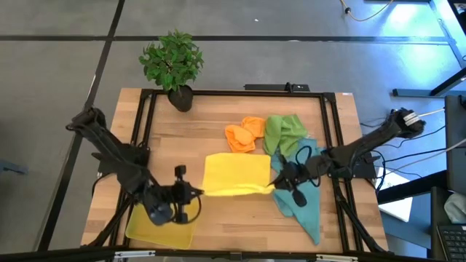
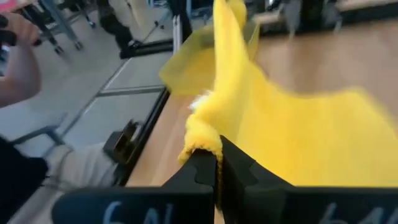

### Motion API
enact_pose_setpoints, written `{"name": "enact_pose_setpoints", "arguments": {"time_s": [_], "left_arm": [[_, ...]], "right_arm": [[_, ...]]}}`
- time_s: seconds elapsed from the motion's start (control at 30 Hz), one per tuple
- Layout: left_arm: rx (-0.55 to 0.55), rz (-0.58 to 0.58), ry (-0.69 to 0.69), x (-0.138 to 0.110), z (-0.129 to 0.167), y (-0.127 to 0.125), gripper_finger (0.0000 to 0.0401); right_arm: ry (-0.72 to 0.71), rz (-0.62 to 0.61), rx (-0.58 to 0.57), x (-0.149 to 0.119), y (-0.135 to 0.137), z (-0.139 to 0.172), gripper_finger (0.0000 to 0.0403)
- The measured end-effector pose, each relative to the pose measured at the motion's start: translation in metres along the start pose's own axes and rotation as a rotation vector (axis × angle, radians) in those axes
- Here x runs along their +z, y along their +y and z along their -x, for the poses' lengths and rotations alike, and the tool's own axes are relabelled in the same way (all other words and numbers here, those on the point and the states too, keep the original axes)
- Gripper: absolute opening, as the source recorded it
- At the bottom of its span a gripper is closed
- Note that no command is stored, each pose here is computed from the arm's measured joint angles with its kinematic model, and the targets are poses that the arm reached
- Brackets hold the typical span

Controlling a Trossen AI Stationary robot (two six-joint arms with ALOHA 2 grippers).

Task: Fold microfiber towels
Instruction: Fold the yellow microfiber cloth

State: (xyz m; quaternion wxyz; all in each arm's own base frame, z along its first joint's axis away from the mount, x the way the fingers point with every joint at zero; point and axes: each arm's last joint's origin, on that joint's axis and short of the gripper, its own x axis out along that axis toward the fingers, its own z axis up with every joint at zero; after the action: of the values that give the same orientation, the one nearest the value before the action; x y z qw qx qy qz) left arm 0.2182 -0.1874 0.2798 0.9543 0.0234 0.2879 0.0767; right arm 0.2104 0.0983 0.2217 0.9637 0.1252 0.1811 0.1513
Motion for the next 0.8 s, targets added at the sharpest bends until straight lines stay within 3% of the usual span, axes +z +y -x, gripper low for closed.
{"name": "enact_pose_setpoints", "arguments": {"time_s": [0.23,0.37,0.47,0.8], "left_arm": [[-0.024,-0.038,0.103,-0.018,-0.035,-0.020,0.0000],[0.009,-0.049,0.151,-0.023,-0.052,-0.018,0.0000],[0.051,-0.048,0.194,-0.022,-0.061,-0.006,0.0000],[0.174,-0.065,0.402,-0.022,-0.085,0.043,0.0000]], "right_arm": [[0.022,-0.074,0.014,-0.047,-0.003,0.007,0.0003],[0.009,-0.071,-0.172,-0.058,-0.013,0.010,0.0003],[-0.003,-0.070,-0.314,-0.065,-0.024,0.012,0.0002],[-0.015,-0.067,-0.414,-0.062,-0.044,0.012,0.0002]]}}
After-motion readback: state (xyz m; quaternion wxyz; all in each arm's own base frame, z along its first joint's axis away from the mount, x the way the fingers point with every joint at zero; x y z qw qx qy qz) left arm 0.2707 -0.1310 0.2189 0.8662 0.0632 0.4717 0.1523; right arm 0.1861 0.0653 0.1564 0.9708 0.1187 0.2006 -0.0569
